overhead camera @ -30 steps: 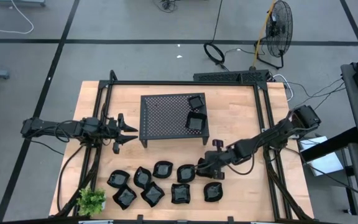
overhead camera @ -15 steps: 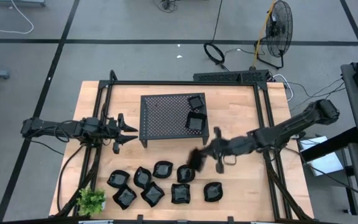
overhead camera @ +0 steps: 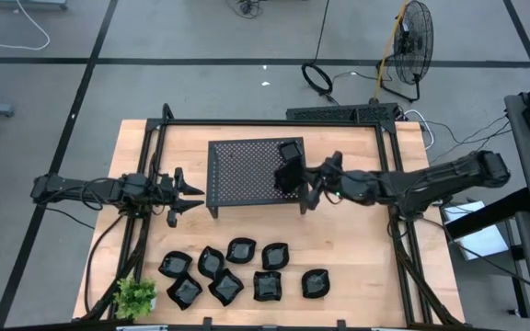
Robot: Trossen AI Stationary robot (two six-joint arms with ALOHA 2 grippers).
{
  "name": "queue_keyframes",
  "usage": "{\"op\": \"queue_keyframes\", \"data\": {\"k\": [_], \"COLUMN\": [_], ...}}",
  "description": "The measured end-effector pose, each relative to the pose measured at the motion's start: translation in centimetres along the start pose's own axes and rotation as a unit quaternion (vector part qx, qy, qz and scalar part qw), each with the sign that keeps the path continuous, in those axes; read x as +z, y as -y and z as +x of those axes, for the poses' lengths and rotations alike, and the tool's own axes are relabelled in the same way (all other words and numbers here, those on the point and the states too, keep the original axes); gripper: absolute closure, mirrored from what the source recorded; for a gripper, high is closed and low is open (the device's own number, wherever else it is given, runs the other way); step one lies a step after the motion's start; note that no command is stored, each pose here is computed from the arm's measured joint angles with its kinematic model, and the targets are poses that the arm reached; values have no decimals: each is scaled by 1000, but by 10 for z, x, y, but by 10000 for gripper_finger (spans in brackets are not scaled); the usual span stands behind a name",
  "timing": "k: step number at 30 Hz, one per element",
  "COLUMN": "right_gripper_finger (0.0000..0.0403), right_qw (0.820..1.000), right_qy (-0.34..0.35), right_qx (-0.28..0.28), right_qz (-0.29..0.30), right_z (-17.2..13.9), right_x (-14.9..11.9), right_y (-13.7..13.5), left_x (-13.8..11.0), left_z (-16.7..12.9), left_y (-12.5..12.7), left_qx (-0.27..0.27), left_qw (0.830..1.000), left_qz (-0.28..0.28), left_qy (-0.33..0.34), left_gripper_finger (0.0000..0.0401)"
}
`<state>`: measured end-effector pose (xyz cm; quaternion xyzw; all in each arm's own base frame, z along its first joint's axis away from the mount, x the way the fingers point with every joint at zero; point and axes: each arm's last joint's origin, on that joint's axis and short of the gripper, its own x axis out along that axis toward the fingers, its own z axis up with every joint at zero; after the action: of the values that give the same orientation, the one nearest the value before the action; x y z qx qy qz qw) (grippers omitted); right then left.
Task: Pick & Place Mini shaped plates
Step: Stack the distorted square plate on the other distorted square plate on the shelf
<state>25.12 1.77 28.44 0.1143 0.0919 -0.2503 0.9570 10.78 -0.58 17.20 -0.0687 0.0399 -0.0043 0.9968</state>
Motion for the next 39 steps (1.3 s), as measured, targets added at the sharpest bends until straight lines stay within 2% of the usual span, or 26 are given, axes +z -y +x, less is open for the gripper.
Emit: {"op": "queue_keyframes", "data": {"k": [23,25,27,30,33,36,39], "right_gripper_finger": [403,403,403,403,403,403,403], "right_qw": [999,999,996,984,979,972,958], "right_qy": [-34,-29,-36,-44,-81,-138,-205], "right_qx": [-21,-12,28,100,129,119,103], "right_qz": [1,-19,-72,-142,-135,-147,-171], "right_z": [7,7,5,6,8,14,22], "right_x": [-19,-18,-15,0,28,54,68], "right_y": [9,8,7,8,15,21,27], "left_x": [0,0,0,0,0,0,0], "left_z": [0,0,0,0,0,0,0], "left_y": [0,0,0,0,0,0,0], "left_qx": [0,0,0,0,0,0,0], "left_qw": [1000,1000,1000,1000,1000,1000,1000], "left_qz": [0,0,0,0,0,0,0], "left_qy": [0,0,0,0,0,0,0], "left_gripper_finger": [256,256,256,256,256,256,256]}}
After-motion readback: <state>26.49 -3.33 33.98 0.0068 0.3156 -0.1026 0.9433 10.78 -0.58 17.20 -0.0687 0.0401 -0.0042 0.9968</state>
